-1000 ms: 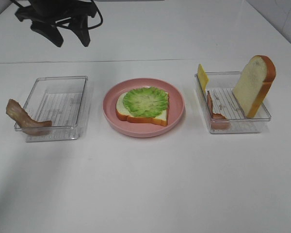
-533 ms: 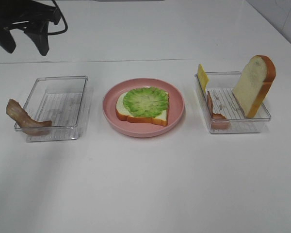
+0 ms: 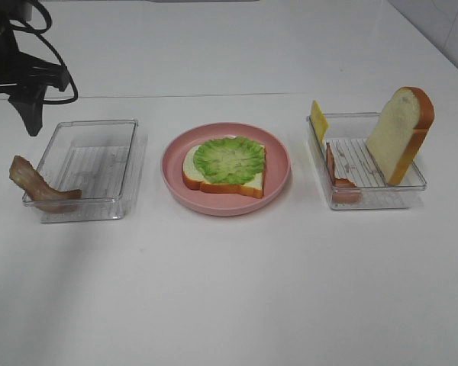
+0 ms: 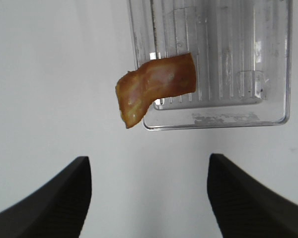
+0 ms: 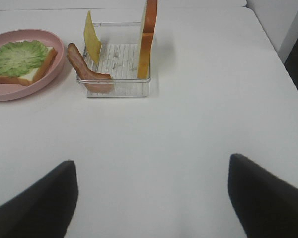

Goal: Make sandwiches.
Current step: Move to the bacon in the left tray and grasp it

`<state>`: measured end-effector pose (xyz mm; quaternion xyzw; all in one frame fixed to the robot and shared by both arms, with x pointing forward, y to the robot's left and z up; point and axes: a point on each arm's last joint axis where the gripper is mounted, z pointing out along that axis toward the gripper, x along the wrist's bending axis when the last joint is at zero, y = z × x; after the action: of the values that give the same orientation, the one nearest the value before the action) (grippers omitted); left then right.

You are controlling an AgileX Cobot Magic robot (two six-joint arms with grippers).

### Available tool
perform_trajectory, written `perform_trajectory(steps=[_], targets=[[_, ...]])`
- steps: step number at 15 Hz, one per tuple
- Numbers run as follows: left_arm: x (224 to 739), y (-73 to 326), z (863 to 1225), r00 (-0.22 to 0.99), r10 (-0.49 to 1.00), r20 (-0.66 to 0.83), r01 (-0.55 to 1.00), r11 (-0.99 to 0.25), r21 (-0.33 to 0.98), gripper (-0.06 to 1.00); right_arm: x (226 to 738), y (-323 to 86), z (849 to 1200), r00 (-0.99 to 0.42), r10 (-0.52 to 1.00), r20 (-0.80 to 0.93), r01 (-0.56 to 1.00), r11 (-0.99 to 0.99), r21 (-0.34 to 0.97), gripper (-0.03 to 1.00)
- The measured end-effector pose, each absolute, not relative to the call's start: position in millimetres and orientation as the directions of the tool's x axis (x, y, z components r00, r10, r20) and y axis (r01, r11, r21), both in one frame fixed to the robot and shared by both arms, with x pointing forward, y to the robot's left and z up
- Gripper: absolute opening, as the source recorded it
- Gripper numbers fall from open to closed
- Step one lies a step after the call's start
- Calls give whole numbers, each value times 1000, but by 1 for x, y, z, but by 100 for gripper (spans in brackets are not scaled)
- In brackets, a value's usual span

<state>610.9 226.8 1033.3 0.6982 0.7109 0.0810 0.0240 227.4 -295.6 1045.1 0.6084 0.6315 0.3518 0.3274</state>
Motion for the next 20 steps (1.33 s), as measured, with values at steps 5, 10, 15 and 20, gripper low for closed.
perform_trajectory(steps=[5, 10, 15, 20], targets=[[622, 252, 1012, -108, 992, 71, 991, 101, 90, 64, 227, -296, 1045, -45, 999, 15, 538, 12, 843, 78], [630, 251, 980, -108, 991, 80, 994, 108, 10, 64, 227, -296, 1045, -45, 999, 15, 538, 12, 843, 78], [639, 251, 956, -107, 991, 80, 994, 107, 0, 64, 227, -296, 1045, -45, 999, 15, 538, 12, 843, 78], [646, 247, 953, -115, 993, 38, 991, 112, 66, 64, 227, -296, 1045, -45, 999, 15, 538, 12, 843, 78]])
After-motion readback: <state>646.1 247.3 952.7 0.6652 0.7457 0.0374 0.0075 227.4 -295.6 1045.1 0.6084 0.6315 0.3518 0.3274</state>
